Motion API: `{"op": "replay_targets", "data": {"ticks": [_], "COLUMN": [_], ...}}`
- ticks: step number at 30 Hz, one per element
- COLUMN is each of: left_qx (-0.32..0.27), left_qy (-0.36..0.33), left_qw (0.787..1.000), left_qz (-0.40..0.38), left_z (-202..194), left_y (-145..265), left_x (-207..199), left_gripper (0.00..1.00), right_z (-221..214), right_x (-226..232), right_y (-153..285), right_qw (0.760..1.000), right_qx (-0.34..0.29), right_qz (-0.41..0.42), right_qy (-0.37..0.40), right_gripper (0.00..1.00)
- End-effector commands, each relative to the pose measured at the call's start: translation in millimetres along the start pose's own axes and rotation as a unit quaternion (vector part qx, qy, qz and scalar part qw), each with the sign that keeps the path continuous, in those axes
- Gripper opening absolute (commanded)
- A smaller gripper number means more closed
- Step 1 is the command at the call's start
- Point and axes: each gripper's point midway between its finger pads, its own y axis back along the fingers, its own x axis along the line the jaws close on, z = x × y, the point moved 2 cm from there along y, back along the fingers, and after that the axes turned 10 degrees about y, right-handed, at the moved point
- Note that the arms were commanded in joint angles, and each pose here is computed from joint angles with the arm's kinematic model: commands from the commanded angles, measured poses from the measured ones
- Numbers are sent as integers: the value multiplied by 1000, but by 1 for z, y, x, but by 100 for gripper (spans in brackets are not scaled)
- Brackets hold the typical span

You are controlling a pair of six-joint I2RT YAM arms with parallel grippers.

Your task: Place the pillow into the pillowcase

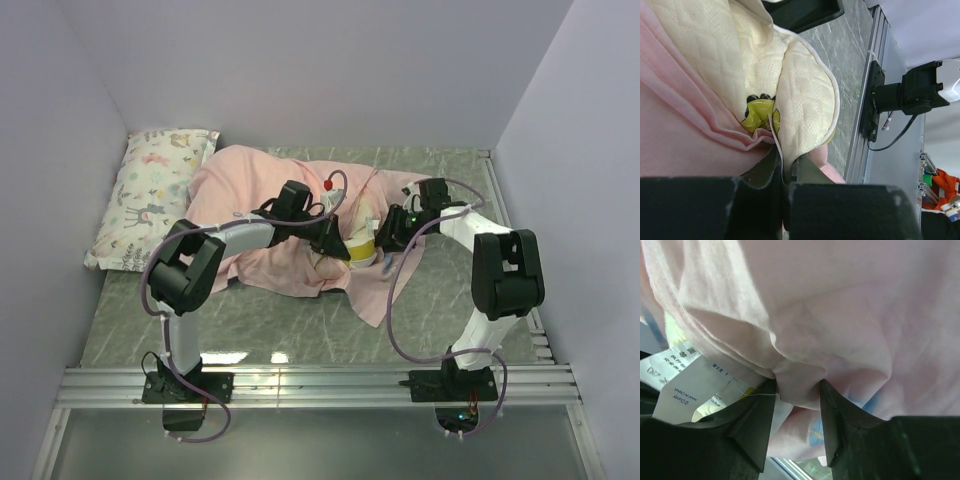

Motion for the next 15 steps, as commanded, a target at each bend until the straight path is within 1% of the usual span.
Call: {"op": "replay_targets", "data": {"ticks": [1, 3, 4, 5, 7, 10, 11, 12, 13, 15], "left_qx": [-12, -19, -21, -24, -23, -24, -24, -23, -26, -28], "left_qy": [-9, -5, -4, -8, -5, -1, 0, 4, 2, 9], "left_qw": [999, 999, 999, 999, 999, 999, 999, 999, 999, 999], "left_qz": [-38, -38, -37, -38, -38, -41, -41, -41, -43, -44], "left_z": [12, 18, 20, 23, 22, 23, 23, 21, 22, 22], "left_y": [3, 5, 6, 6, 6, 5, 4, 4, 4, 6], "left_x": [-18, -17, -17, -17, -16, -14, -14, -13, -14, -14], "left_gripper": [0, 0, 0, 0, 0, 0, 0, 0, 0, 0], "right_z": [-1, -12, -15, -17, -27, -31, -31, -26, -28, -29], "right_x": [-4, -10, -12, -11, -11, -8, -7, -3, 2, 7], "right_y": [-10, -8, -7, -4, -5, -11, -15, -17, -20, -24], "right_qw": [1000, 999, 998, 998, 998, 997, 997, 998, 997, 996], "right_qx": [13, 34, 37, 37, 51, 58, 60, 55, 61, 72], "right_qz": [-15, -27, -34, -36, -32, -26, -21, -11, -2, 10], "right_qy": [16, 25, 26, 31, 31, 37, 33, 38, 44, 50], "right_gripper": [46, 50, 59, 63, 68, 67, 66, 61, 59, 58]}}
